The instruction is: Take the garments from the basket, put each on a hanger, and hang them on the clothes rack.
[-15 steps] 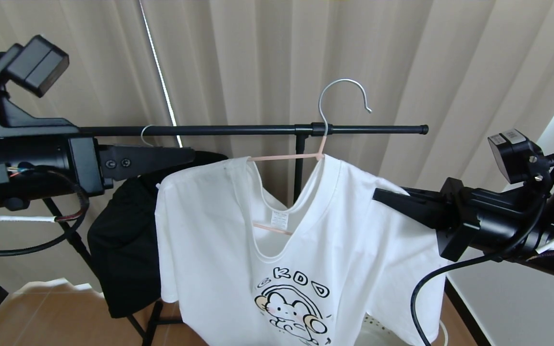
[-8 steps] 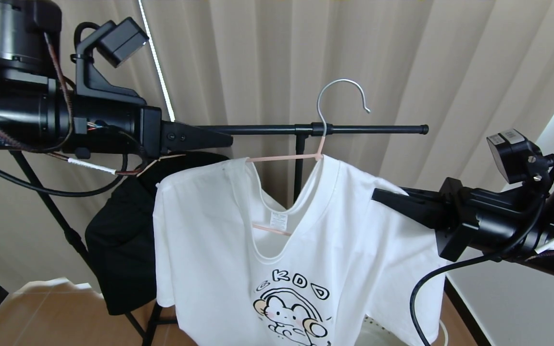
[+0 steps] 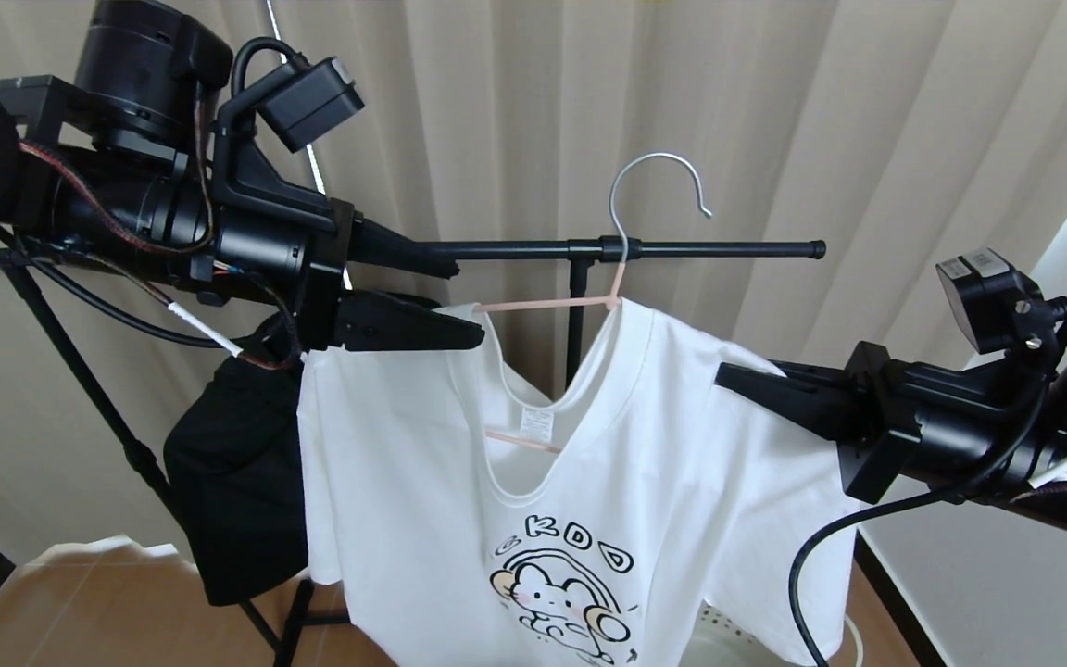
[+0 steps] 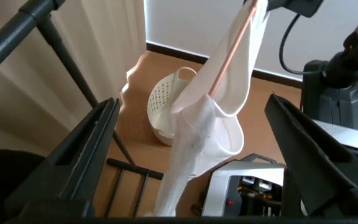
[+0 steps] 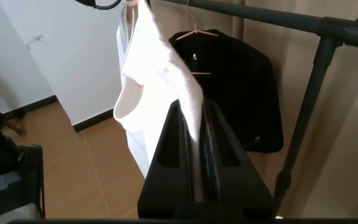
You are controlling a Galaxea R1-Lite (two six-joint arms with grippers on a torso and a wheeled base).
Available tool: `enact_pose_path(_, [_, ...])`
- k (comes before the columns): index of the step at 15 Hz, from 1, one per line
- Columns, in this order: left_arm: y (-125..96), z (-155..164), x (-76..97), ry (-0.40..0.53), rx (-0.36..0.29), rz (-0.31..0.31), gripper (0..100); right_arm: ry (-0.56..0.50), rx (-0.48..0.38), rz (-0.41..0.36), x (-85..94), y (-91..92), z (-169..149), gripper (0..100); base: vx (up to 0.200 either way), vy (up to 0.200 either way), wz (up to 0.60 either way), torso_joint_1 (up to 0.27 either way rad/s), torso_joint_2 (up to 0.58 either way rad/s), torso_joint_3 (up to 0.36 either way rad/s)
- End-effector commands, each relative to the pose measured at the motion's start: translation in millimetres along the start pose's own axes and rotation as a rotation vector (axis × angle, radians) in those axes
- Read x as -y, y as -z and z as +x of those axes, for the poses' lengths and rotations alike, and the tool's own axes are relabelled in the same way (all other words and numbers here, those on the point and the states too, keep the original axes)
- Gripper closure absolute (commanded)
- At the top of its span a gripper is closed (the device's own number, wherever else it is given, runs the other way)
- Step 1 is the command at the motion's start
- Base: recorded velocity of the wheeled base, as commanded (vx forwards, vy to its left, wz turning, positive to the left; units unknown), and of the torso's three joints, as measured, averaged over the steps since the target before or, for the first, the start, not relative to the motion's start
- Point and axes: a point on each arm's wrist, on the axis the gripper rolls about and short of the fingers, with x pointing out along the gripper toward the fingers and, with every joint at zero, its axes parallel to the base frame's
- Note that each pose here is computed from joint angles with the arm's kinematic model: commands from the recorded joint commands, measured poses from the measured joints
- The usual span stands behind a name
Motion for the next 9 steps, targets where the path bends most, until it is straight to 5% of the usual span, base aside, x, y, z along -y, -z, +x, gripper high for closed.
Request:
enact_pose_path(1, [2.8,6.3,3.2,0.027,-0.014,0.011,0,0.000,-0.001,0.001,0.1,0.5,0.1,100,0.000,0.000,0.00,0.000,0.00,0.000])
enact_pose_path(9, [6.1,-8.5,23.8,0.027,-0.018,0.036,0,-0.087,0.010,-0.030,-1.4,-3.0,1.2,100,0.000,0.000,0.00,0.000,0.00,0.000])
